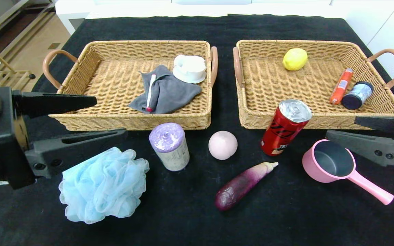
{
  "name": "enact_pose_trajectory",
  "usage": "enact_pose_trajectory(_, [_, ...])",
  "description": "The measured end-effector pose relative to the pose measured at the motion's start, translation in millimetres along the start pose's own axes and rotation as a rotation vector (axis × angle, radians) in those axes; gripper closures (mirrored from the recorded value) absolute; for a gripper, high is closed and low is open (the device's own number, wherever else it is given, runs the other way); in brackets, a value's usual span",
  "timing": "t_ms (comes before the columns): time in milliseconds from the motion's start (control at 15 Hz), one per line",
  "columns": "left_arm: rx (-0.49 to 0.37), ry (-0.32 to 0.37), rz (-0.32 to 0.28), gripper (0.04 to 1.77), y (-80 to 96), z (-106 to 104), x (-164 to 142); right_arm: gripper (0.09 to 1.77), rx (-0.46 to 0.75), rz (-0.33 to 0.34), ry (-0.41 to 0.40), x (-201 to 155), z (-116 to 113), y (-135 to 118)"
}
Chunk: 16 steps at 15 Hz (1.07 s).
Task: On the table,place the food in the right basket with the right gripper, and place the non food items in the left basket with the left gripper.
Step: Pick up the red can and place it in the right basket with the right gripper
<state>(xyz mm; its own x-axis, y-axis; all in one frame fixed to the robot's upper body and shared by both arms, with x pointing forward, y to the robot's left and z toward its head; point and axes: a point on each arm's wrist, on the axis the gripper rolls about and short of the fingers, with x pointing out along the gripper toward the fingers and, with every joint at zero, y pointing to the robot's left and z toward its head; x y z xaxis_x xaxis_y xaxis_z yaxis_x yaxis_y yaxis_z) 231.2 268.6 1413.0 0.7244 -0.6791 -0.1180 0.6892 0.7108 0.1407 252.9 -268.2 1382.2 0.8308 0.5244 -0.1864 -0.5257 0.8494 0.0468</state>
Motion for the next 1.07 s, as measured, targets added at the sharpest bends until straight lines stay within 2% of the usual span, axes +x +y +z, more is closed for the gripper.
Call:
enact_pose_trajectory(267, [0.002,0.011,-0.008,0.09,0.1,-2.0,3.8,0.15,-0.008,0.014,0.034,10.0,-5.1,2.3])
enact_pose_trajectory(667, [0.007,0.006,-0.006,0.09,-0.1,-1.0,2.7,0.15,-0.036,-0.013,0.074,23.1,-11.6,10.6])
enact_pose_trajectory(1067, [0.008,0.005,-0.007,0.09,-0.2,-0.9,2.5,0.15,-0.101,-0.065,0.027,54.5,-14.7,26.8])
